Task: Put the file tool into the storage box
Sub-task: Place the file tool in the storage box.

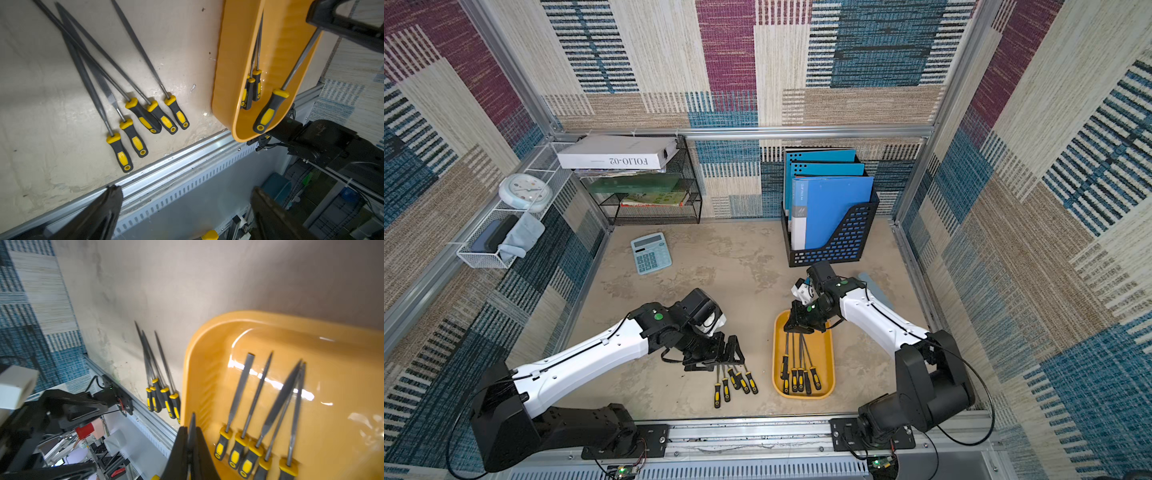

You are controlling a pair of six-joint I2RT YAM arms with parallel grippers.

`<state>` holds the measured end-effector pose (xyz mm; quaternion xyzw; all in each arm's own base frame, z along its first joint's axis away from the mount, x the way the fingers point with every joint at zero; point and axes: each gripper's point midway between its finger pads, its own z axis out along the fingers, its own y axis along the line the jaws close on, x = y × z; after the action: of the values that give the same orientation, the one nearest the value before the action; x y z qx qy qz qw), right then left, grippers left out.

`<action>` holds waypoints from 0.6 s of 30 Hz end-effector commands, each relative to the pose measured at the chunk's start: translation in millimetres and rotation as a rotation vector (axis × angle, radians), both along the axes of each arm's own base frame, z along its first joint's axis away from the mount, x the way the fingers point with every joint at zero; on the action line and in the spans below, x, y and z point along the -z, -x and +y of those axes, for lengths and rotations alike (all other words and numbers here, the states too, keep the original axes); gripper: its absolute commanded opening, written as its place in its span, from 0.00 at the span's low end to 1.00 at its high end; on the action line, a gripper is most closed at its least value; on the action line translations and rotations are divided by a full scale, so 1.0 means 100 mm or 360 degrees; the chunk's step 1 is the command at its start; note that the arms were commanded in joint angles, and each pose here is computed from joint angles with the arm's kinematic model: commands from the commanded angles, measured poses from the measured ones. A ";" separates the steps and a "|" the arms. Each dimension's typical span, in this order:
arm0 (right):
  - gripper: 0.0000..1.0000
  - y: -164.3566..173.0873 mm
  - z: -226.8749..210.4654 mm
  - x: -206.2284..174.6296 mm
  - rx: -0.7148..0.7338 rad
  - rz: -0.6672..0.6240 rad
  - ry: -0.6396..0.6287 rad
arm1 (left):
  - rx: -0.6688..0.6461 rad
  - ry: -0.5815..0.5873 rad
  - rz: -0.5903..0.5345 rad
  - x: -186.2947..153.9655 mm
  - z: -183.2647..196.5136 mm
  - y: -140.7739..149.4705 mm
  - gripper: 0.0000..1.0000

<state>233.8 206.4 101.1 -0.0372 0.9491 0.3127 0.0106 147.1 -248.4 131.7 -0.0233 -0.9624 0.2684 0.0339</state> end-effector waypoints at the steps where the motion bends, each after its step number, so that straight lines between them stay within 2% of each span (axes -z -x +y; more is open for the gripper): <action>1: 0.00 0.05 -0.16 0.20 -0.0031 0.0013 0.0166 | -0.0052 -0.0075 -0.0006 0.07 0.12 -0.01 0.99; 8: 0.00 0.13 -0.08 0.38 -0.0031 0.0061 0.0135 | -0.0110 -0.0173 0.0022 0.23 0.26 0.03 0.99; 14: 0.00 0.20 -0.09 0.53 -0.0039 0.0067 0.0183 | -0.0156 -0.0201 0.0050 0.36 0.32 0.08 1.00; 18: 0.08 0.23 -0.10 0.58 -0.0047 0.0077 0.0202 | -0.0177 -0.0230 0.0057 0.43 0.37 0.10 0.99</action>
<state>212.7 198.6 47.7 -0.0493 0.9637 0.2621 -0.0150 134.2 -214.5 91.2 0.0282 -0.9769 0.2066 0.0471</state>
